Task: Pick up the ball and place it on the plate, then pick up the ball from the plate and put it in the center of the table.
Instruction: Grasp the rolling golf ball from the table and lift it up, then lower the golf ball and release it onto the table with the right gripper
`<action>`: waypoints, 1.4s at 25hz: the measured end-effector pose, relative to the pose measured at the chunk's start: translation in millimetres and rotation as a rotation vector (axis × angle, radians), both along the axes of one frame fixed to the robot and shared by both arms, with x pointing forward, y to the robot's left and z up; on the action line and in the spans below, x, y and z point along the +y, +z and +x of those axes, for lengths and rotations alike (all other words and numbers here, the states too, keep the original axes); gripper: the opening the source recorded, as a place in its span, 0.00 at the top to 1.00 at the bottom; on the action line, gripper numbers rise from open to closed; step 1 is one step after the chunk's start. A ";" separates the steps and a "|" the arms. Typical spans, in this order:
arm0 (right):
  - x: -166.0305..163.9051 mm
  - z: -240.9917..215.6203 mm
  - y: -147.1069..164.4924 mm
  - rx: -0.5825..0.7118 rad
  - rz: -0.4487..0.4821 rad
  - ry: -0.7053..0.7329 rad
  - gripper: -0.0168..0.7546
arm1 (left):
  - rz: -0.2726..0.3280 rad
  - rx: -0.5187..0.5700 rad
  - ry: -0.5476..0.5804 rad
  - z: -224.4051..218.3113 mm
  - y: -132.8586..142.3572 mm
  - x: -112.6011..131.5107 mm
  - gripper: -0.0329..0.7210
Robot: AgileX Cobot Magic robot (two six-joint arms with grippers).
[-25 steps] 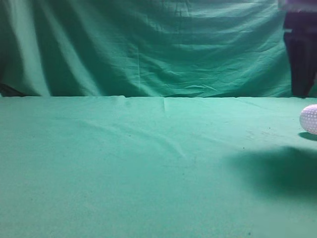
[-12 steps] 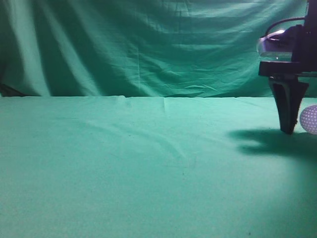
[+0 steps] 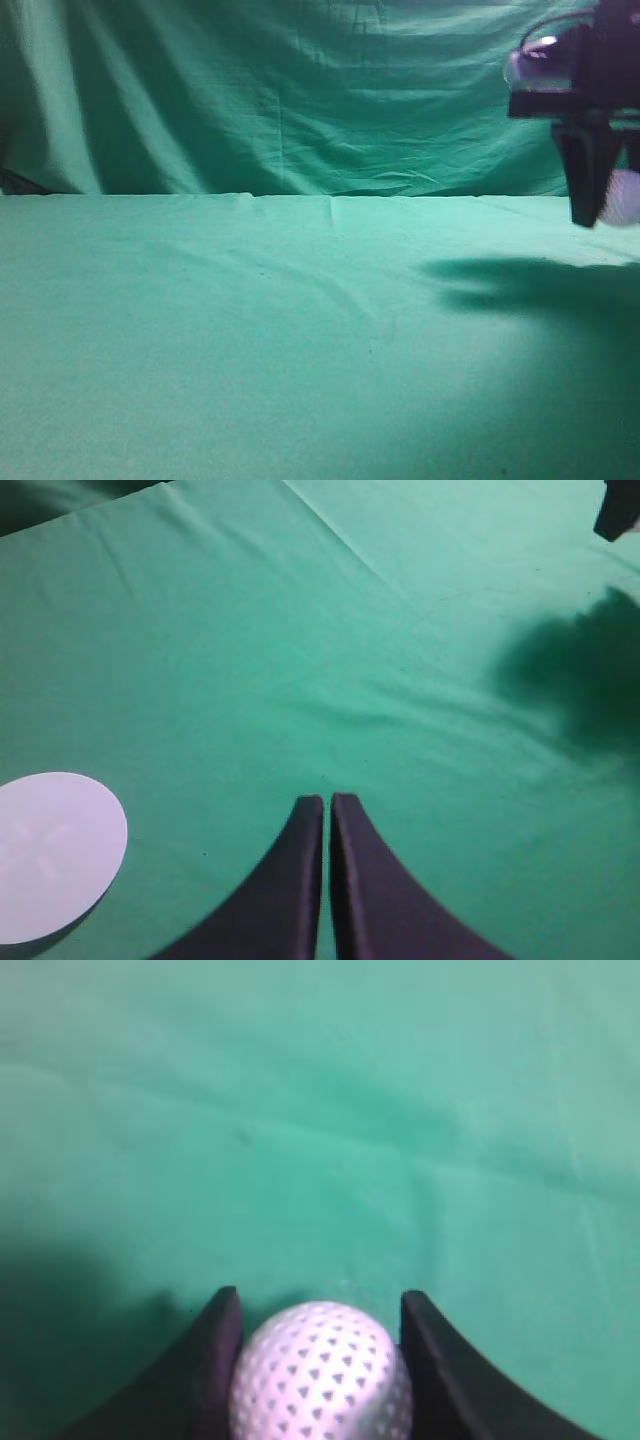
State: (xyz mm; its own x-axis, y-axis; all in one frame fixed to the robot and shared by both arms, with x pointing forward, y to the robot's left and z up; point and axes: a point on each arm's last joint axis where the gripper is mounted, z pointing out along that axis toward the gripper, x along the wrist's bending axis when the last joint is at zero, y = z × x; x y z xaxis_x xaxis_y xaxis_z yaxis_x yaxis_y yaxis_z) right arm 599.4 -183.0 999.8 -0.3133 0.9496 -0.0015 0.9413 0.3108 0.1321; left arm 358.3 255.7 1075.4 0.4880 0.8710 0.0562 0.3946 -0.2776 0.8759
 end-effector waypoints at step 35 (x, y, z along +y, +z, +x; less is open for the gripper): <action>227.0 8.9 -55.2 -0.043 0.023 0.451 0.56 | 0.002 0.011 -0.002 -0.4 -2.9 -0.1 0.96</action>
State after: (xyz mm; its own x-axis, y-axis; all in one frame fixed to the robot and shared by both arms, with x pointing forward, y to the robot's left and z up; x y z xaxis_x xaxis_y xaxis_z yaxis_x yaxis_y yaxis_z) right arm 608.3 44.0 944.5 -0.6960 0.7180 -0.0036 0.7059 0.6852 0.1797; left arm 357.9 255.6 1072.5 0.4903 0.8700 0.0524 0.4039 -0.2801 0.8709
